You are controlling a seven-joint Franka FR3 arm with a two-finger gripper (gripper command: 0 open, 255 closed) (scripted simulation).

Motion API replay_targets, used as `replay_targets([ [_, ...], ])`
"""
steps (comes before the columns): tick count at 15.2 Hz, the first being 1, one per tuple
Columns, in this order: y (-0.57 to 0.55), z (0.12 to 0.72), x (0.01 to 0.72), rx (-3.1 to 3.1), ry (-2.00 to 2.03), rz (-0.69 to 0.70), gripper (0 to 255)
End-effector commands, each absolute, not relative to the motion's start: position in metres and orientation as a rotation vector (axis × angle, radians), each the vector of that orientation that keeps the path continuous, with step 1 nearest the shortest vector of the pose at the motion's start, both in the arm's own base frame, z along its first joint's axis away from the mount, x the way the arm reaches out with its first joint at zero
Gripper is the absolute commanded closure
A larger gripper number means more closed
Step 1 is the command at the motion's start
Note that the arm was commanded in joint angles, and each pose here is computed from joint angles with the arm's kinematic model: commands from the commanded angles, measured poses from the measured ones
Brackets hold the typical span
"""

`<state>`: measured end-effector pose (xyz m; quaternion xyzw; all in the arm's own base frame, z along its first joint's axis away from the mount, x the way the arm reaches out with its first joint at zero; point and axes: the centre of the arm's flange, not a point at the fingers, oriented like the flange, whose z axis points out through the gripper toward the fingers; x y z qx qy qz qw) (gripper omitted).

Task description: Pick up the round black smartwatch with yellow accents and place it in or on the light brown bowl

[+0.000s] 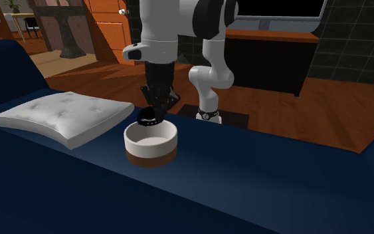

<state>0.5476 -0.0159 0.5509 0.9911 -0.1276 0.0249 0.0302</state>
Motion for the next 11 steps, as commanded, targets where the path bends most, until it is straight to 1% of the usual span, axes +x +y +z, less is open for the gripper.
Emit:
replay_targets([
  [1,-0.016,0.54,0.548,3.055,-0.393,0.078,255],
  [4,-0.016,0.524,0.548,3.055,-0.393,0.078,255],
  [11,-0.016,0.522,0.548,3.055,-0.393,0.078,255],
])
